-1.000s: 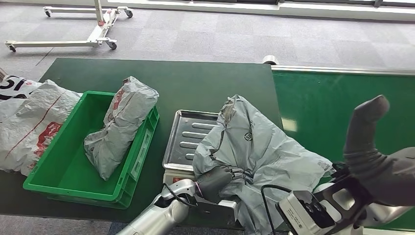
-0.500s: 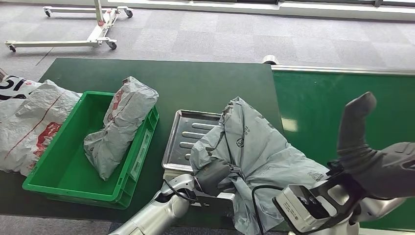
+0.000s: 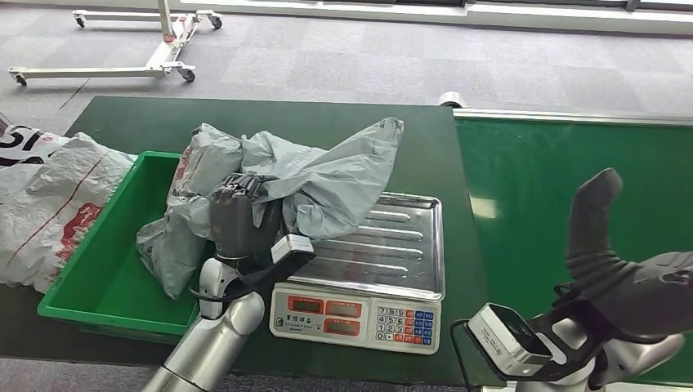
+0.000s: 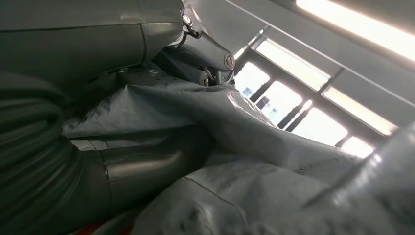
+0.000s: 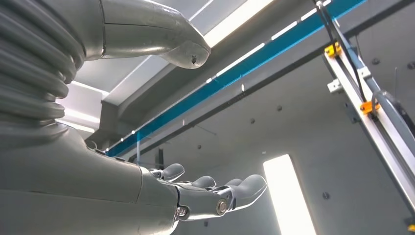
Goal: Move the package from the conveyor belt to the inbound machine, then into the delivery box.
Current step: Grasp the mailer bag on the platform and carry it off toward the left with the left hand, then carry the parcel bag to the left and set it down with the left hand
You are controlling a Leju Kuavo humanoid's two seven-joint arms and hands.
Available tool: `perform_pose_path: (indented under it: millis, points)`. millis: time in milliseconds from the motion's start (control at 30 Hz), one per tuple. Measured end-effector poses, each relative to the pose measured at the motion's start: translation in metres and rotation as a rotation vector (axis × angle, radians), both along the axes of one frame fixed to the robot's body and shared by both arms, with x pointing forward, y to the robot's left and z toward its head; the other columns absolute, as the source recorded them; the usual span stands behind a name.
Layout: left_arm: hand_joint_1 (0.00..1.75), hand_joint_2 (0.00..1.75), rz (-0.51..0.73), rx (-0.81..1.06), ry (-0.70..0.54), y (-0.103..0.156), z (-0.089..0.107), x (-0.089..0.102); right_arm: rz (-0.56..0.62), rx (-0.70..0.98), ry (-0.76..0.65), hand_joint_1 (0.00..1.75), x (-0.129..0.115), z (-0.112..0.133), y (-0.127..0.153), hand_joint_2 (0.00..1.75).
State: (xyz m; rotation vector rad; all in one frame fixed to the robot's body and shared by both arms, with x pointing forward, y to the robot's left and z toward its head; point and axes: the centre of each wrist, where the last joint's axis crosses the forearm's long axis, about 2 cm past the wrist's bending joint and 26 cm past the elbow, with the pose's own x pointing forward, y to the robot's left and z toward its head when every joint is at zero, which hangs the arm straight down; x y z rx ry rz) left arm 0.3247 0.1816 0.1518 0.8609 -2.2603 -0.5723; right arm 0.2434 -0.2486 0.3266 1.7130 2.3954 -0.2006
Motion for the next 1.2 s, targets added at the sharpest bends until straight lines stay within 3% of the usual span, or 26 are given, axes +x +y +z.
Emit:
perform_pose_path:
  millis: [200,400,567,700,1033,1200]
  points:
    - [1.75,1.75,0.105,0.051,-0.168,0.029,0.019,-0.005,-0.004,-0.002,0.002,0.00,0.000,-0.001,0.000,1.75]
    - [1.75,1.75,0.343,0.063,-0.357,0.080,0.049,-0.012,-0.014,-0.010,0.005,0.00,0.000,-0.001,0.000,1.75]
    - [1.75,1.75,0.557,0.022,-0.500,0.131,0.080,-0.034,-0.015,-0.011,0.005,0.00,0.000,-0.001,0.000,1.75]
    - [1.75,1.75,0.646,0.001,-0.592,0.151,0.099,-0.051,-0.015,-0.011,0.005,0.00,0.000,-0.001,0.000,1.75]
    - [1.75,1.75,0.764,0.066,-0.641,0.171,0.113,-0.064,-0.017,-0.011,0.006,0.00,0.000,0.000,0.000,1.75]
    - [1.75,1.75,0.803,0.199,-0.542,0.170,0.105,-0.054,-0.023,-0.009,0.006,0.00,-0.001,-0.001,-0.001,1.75]
